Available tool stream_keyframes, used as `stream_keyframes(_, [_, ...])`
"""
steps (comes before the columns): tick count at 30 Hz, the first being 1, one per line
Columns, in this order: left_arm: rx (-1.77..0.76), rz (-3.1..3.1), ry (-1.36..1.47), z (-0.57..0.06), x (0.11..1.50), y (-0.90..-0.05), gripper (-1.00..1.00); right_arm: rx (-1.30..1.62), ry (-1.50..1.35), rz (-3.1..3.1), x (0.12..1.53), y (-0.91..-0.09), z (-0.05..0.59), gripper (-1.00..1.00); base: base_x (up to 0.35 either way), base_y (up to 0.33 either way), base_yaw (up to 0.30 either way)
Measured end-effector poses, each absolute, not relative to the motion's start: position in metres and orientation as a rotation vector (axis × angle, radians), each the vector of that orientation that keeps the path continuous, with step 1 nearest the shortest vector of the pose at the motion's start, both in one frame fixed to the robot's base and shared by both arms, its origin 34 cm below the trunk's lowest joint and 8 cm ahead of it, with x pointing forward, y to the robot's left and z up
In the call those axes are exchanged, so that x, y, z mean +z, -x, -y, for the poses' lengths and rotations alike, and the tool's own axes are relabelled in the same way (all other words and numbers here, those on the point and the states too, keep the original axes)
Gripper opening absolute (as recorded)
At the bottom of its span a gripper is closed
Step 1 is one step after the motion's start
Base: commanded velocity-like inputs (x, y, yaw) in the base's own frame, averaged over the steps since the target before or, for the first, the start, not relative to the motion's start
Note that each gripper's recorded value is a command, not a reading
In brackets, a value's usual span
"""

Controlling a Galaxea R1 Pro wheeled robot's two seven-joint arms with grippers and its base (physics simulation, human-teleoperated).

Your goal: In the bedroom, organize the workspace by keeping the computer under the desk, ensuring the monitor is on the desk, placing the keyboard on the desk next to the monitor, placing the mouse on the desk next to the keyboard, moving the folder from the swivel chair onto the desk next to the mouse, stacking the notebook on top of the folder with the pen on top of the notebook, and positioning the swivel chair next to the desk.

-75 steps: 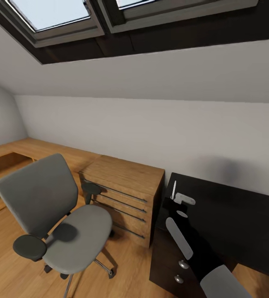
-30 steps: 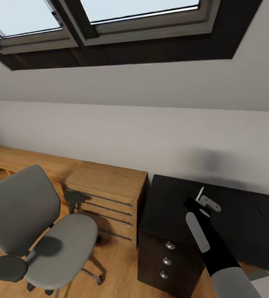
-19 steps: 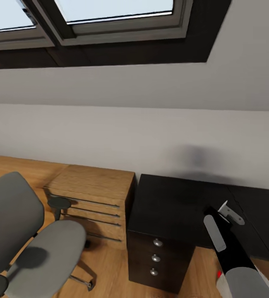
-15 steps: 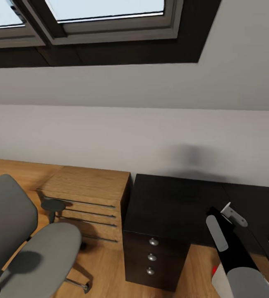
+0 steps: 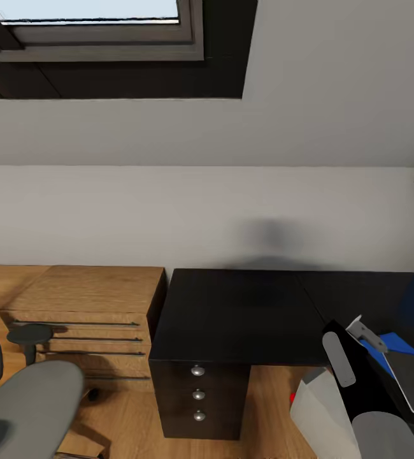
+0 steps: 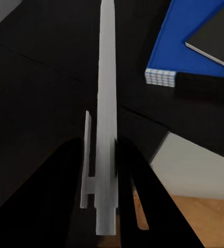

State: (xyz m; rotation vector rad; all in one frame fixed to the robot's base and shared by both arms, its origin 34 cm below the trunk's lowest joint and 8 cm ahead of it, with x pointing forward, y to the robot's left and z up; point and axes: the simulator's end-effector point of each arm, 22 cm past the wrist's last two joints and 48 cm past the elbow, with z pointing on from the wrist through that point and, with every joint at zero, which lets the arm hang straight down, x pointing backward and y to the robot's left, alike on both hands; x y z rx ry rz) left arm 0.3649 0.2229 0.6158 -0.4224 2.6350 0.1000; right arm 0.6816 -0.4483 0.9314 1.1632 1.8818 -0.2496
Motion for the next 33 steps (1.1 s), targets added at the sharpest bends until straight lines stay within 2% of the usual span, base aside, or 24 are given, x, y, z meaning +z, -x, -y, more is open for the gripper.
stream_keyframes(5, [0.100,-2.635,0.422,-0.2228,0.6158,-0.3649,1.00,-0.249,-1.163,-1.881,0.9316,-0.6817,0.4484,-1.00,0.000,-0.262,-0.299])
stream_keyframes(12, [0.101,-2.636,0.423,-0.2231,0.6155,-0.3643,1.00,-0.248,-1.164,-1.883,0.9302,-0.6818,0.4470,-1.00,0.000,-0.057,-0.222])
stream_keyframes(33, [0.101,-2.636,0.425,-0.2232,0.6154,-0.3642,1.00,-0.228,-1.145,-1.877,0.9338,-0.6871,0.4401,-1.00,0.000,-0.001,-0.008])
